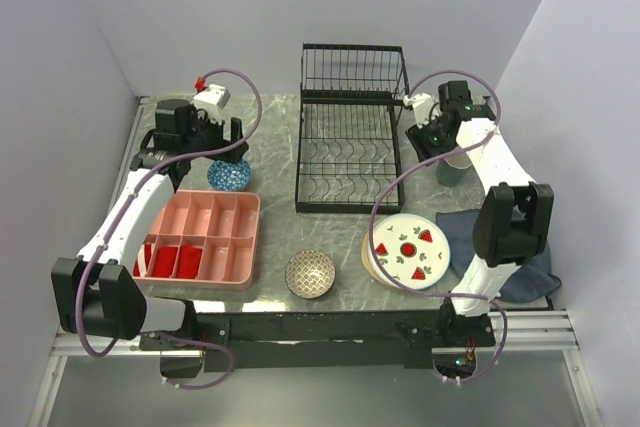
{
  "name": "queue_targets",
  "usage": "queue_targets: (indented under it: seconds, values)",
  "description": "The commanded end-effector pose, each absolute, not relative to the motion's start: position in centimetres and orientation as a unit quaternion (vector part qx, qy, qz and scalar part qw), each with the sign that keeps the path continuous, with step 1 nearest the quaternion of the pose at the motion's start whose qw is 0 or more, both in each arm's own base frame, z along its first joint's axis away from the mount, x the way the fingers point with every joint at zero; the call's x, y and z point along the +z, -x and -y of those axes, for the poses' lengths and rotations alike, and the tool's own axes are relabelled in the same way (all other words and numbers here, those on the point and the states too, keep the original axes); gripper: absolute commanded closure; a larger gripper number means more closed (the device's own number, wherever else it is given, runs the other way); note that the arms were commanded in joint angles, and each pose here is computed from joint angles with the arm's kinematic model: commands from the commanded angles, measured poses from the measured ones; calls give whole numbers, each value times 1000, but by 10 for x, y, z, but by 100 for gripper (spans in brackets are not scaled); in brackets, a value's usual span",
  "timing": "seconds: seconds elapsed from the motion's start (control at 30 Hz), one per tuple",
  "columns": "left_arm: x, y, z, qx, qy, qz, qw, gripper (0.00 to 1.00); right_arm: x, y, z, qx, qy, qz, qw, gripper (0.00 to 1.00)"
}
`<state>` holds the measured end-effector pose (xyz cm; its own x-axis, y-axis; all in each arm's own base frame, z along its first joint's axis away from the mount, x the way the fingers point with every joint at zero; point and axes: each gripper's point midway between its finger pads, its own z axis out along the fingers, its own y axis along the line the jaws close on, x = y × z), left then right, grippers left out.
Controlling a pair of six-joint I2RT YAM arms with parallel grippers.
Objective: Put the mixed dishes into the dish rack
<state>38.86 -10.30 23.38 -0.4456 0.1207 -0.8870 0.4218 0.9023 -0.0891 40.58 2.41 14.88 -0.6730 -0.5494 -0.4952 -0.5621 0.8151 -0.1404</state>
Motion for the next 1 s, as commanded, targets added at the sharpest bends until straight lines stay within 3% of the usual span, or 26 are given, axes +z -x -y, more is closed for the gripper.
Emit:
queue_targets:
  seconds: [0.0, 0.63, 0.97]
  values:
    - [259, -397, 107, -159, -163, -818, 528, 12, 152, -425, 4, -37, 271, -923, 269, 42]
    - [251, -410, 115, -172, -163, -824, 515, 13, 168, -432, 29, -66, 244, -915, 315, 44]
    - [249, -408, 129, -182, -181, -823, 507, 12, 148, -424, 37, -70, 233, -927, 286, 45]
